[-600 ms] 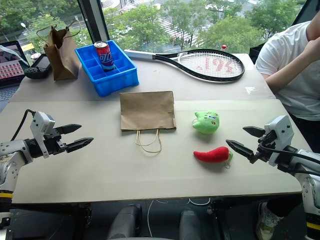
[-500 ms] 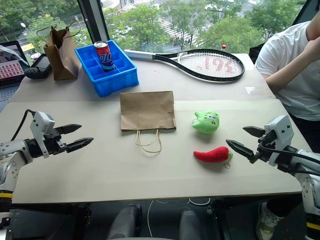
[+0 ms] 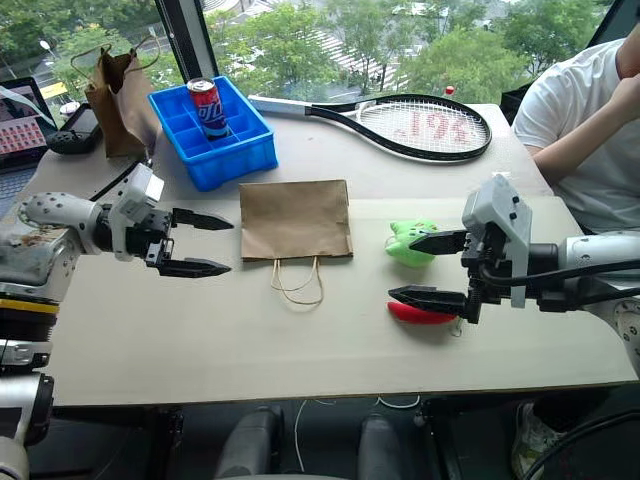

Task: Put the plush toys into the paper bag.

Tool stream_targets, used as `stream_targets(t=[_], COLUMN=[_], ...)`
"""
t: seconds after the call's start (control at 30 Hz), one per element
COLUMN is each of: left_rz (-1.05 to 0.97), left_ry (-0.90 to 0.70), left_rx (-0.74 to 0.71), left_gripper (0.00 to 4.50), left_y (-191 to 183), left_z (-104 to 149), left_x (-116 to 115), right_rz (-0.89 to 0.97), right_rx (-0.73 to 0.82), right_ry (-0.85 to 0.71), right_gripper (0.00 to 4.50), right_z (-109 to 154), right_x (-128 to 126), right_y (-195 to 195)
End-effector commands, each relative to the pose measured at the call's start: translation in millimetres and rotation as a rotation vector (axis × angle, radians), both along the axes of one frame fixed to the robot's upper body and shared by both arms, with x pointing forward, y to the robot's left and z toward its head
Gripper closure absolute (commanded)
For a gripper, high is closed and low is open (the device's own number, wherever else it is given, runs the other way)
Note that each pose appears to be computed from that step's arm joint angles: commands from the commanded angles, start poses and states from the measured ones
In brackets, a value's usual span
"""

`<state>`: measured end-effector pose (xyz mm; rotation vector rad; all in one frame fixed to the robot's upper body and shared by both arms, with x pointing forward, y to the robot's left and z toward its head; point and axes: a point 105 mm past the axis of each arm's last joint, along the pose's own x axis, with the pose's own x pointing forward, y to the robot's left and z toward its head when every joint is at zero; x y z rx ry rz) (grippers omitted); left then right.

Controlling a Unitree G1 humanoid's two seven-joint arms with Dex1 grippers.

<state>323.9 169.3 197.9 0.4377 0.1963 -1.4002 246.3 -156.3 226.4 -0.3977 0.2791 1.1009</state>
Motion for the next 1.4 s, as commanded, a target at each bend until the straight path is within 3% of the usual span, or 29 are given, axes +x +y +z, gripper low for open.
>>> stream_targets(t=[0.03, 0.3, 0.47, 0.6, 0.8, 0.9, 0.93, 1.0, 1.1, 1.2, 1.4], left_rz=[-0.146, -0.276, -0.243, -0.233, -0.235, -0.236, -0.244, -0.251, -0.239, -0.211, -0.184], left_ry=[-0.051, -0.076, -0.079, -0.072, -0.038, 0.03, 0.051, 0.075, 0.073, 0.063, 0.064], left_rx=[0.062, 0.197, 0.169, 0.135, 0.07, -0.033, -0.067, -0.098, -0.178, -0.229, -0.261], left_gripper=[0.0, 0.0, 0.0, 0.97, 3.22, 4.25, 4.47, 4.47, 4.5, 4.5, 4.5], left_y=[-29.6, -51.9, -57.3, -60.2, -61.2, -67.8, -70.4, -72.4, -78.6, -85.0, -99.6], left_z=[-9.8, -49.7, -54.2, -55.7, -49.0, -32.6, -25.5, -17.6, 5.9, 23.2, 30.5], left_x=[5.2, 12.8, 24.3, 27.5, 24.9, 19.6, 16.4, 12.5, 12.3, 13.2, 3.6], right_rz=[0.03, -0.047, -0.082, -0.086, -0.084, -0.086, -0.087, -0.088, -0.12, -0.148, -0.224], right_rx=[-0.022, -0.041, -0.037, -0.04, -0.034, -0.024, -0.019, -0.009, 0.054, 0.106, 0.23], right_ry=[-0.037, -0.069, -0.084, -0.088, -0.09, -0.089, -0.087, -0.085, -0.094, -0.101, -0.068], right_gripper=[0.05, 0.05, 0.05, 0.0, 0.0, 0.0, 0.0, 0.0, 0.67, 1.76, 3.81], right_z=[-5.1, -17.3, -19.1, -25.1, -33.2, -39.7, -42.7, -45.5, -46.6, -50.0, -62.8], right_x=[-0.5, 6.0, 6.3, 5.8, 7.7, 9.8, 10.7, 11.7, 19.3, 26.9, 42.4], right_y=[16.4, 9.2, 3.6, 6.3, 13.6, 18.1, 20.0, 22.8, 29.9, 39.4, 58.6])
